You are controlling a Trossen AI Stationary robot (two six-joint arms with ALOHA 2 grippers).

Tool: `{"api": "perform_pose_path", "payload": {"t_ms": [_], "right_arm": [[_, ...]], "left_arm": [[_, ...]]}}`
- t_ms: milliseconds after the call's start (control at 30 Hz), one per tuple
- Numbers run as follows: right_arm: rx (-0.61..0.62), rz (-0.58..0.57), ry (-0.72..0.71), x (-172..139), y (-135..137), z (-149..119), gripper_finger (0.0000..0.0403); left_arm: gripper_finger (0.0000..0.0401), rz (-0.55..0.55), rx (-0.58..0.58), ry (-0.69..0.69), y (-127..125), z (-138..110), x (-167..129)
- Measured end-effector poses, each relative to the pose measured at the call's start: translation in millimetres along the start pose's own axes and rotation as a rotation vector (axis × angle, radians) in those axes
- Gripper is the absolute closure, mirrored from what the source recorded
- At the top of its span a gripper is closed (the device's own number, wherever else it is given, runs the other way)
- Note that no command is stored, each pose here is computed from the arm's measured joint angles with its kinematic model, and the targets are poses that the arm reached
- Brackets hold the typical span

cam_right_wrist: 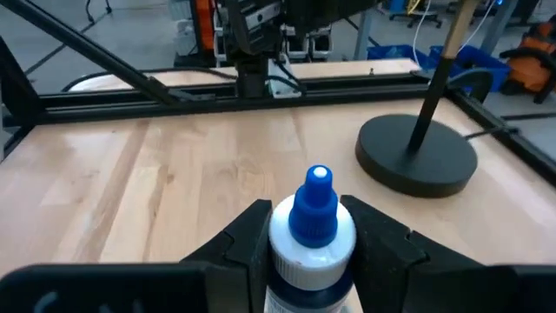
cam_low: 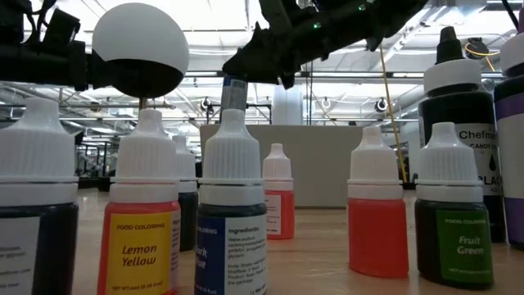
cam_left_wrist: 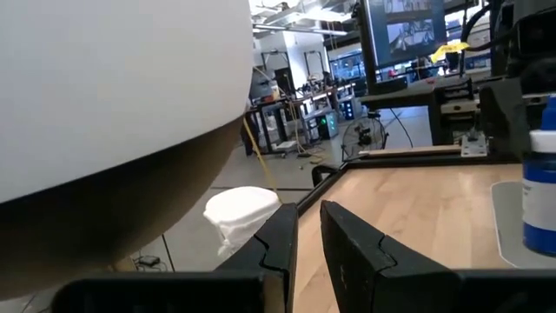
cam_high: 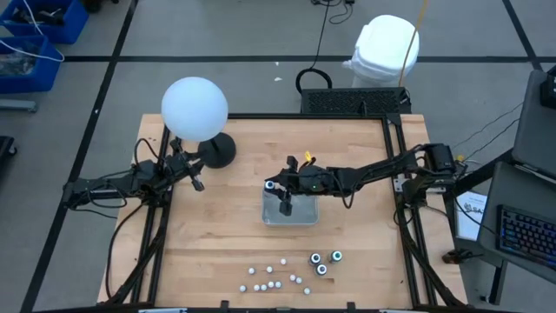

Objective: Pick & Place food coloring
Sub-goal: Put the large blue food coloring bottle into the gray bin

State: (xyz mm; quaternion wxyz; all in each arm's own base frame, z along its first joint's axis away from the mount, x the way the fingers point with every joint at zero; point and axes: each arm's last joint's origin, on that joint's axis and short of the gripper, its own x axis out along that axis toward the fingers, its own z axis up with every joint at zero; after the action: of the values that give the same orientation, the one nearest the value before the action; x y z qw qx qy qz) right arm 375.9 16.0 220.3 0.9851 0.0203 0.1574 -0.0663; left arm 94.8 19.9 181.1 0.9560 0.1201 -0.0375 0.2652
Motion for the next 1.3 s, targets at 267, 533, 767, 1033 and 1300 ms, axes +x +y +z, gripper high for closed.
{"api": "perform_pose_path", "payload": {"t_ms": [267, 533, 767, 1033, 1300], "right_arm": [[0.029, -0.005, 0.033, 9, 1, -11, 0.0289], [0.047, -0.013, 0.09, 20, 1, -30, 0.029], [0.045, -0.021, 0.113, 31, 2, -46, 0.0287], [0.042, -0.051, 0.134, 43, 2, -64, 0.0287], [0.033, -0.067, 0.139, 45, 5, -70, 0.0284]], "left_arm": [[0.0338, 0.0, -0.002, -0.002, 0, 0, 0], [0.0338, 0.001, -0.002, -0.002, 0, 0, 0], [0.0339, 0.0, -0.002, -0.001, 0, 0, 0], [0.0339, 0.001, 0.007, 0.002, 0, 0, 0], [0.0339, 0.0, -0.009, 0.003, 0, 0, 0]]}}
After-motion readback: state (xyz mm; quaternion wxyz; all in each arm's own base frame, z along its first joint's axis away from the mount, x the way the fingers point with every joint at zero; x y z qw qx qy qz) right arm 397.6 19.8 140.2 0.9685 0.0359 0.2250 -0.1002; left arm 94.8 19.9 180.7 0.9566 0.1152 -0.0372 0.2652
